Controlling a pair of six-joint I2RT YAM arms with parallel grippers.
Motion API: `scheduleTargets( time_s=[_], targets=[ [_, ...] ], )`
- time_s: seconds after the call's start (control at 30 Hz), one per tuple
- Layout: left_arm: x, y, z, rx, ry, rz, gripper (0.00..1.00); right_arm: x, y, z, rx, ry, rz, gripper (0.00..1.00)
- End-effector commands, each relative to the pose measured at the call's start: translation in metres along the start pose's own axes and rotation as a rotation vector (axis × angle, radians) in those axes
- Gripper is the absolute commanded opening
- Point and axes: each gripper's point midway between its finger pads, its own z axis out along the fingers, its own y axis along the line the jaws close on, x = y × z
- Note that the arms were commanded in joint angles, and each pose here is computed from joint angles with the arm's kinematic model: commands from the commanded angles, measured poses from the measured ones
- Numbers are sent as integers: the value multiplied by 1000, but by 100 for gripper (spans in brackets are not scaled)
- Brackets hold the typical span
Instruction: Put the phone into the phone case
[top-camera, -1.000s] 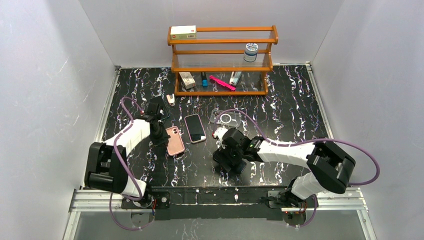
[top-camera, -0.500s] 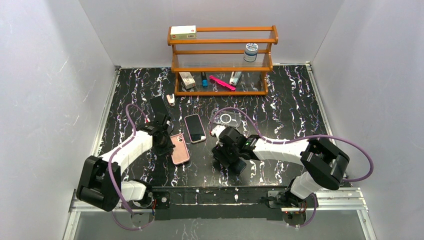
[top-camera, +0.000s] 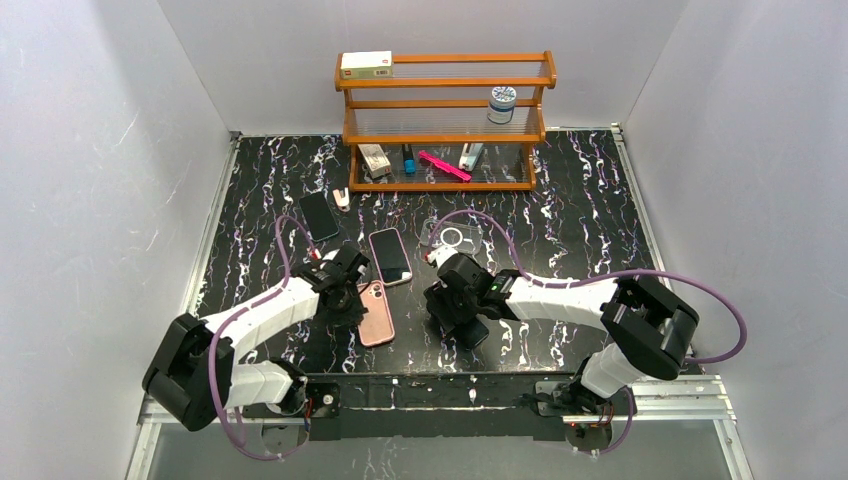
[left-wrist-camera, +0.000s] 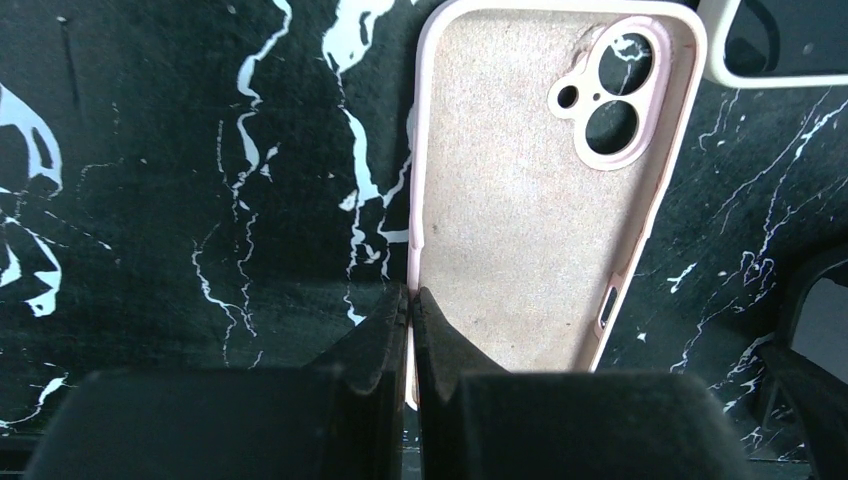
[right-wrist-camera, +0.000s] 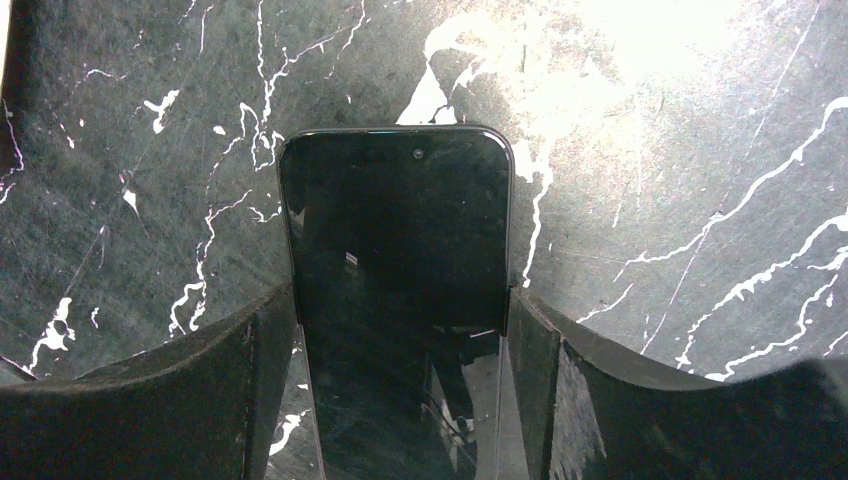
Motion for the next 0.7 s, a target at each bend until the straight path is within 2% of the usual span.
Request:
scheduleTargets(
  time_s=[0.0,0.27,0.57,0.67],
  targets=[
    [-2,-1,3,-35,-25,-7,0,8,1,-1,6,19,57,59],
    [4,-9,-2,-9,-37,-18,4,1,9,-6,-31,-13,101,56],
    [27,-14,-4,24,-3,-38,4,-21,9,-16,-22,-106,189,53],
    [28,-16,-8,53,-9,-56,11,-24,11,-17,-27,-115,201,53]
  ],
)
